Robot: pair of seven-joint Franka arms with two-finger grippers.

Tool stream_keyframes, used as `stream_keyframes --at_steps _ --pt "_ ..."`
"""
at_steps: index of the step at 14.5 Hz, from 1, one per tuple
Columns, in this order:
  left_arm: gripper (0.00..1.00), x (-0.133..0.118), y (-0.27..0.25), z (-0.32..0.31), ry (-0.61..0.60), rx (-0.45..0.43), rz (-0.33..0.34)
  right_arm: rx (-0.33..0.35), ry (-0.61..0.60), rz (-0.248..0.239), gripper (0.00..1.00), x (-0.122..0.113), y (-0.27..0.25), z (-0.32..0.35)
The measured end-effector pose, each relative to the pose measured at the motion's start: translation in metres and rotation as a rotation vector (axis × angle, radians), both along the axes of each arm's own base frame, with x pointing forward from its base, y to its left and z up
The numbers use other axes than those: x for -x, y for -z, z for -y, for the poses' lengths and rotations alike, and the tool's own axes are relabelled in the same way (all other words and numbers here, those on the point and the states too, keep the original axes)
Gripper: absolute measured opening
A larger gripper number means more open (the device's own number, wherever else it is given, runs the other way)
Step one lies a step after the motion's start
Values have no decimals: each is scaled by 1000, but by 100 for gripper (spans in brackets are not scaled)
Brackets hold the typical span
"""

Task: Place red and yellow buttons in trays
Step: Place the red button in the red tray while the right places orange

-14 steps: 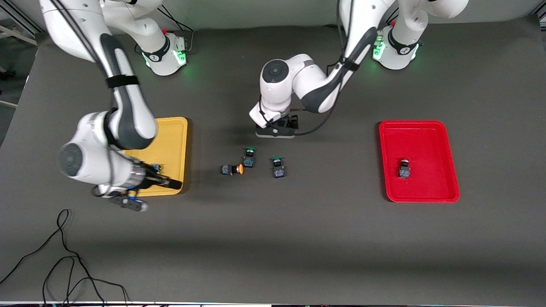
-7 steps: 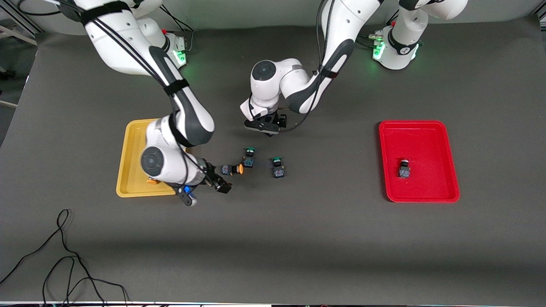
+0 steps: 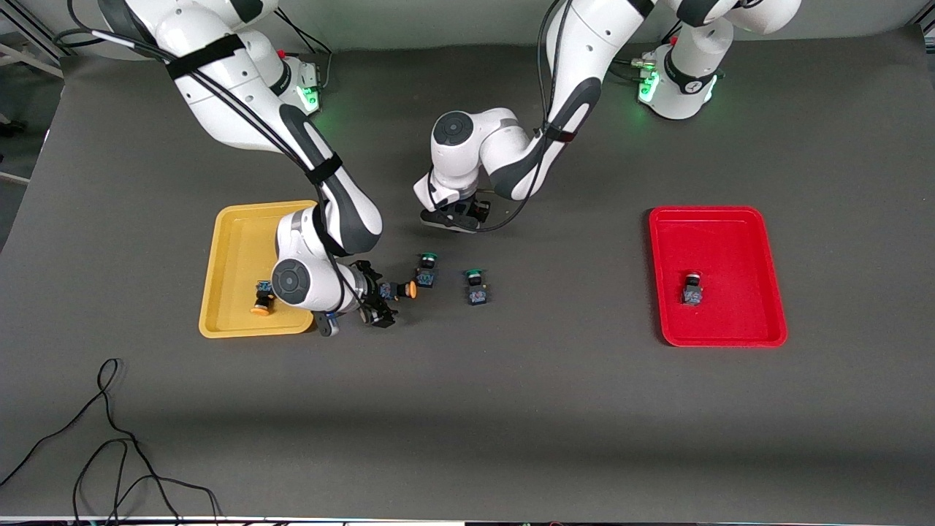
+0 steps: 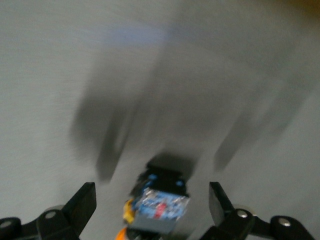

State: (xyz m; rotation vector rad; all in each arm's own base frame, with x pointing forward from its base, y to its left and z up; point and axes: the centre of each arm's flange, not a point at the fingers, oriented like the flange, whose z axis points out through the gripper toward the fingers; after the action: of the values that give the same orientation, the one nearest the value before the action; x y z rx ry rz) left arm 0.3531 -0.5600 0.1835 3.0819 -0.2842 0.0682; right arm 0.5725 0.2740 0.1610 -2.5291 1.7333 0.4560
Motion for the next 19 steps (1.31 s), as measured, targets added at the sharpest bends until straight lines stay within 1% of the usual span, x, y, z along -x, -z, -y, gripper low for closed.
stream_keyframes --at_steps 1,2,3,4,5,7,8,10,11,12,13,14,15,16,17,19 --pt "50 -2 0 -1 -3 -1 1 2 5 -11 100 5 5 -3" --pt "46 -6 0 -3 -10 -1 5 1 10 -10 98 7 6 -6" --pt "46 -14 -3 -6 -25 1 11 0 10 -9 96 7 6 -7" --pt "46 -28 -11 -12 -47 -4 15 -2 10 -5 87 7 4 -8" --pt "46 -47 -24 -23 -76 -24 16 -4 9 -3 74 7 3 -9" --pt "45 -89 -69 -57 -122 -64 11 -10 6 6 52 6 -4 -12" --pt "44 -110 -96 -80 -123 -75 -11 -13 4 8 42 5 -9 -13" --pt "44 -147 -147 -140 -88 -98 -65 -21 -22 6 42 4 -26 -13" --pt "44 -166 -167 -177 -75 -109 -88 -20 -60 5 42 3 -41 -10" --pt "44 -183 -180 -218 -81 -115 -119 -3 -114 10 42 1 -60 -2" --pt "44 -198 -188 -257 -99 -116 -144 35 -181 20 42 3 -78 9" --pt "44 -211 -191 -297 -119 -115 -160 92 -259 33 42 9 -92 22" --pt "44 -220 -188 -334 -129 -115 -175 147 -337 43 42 19 -99 35" --pt "44 -224 -180 -368 -130 -116 -194 183 -405 41 42 32 -101 48" --pt "44 -226 -168 -398 -124 -117 -206 200 -461 33 42 43 -98 65" --pt "44 -225 -142 -456 -98 -117 -213 195 -562 27 42 56 -88 109"
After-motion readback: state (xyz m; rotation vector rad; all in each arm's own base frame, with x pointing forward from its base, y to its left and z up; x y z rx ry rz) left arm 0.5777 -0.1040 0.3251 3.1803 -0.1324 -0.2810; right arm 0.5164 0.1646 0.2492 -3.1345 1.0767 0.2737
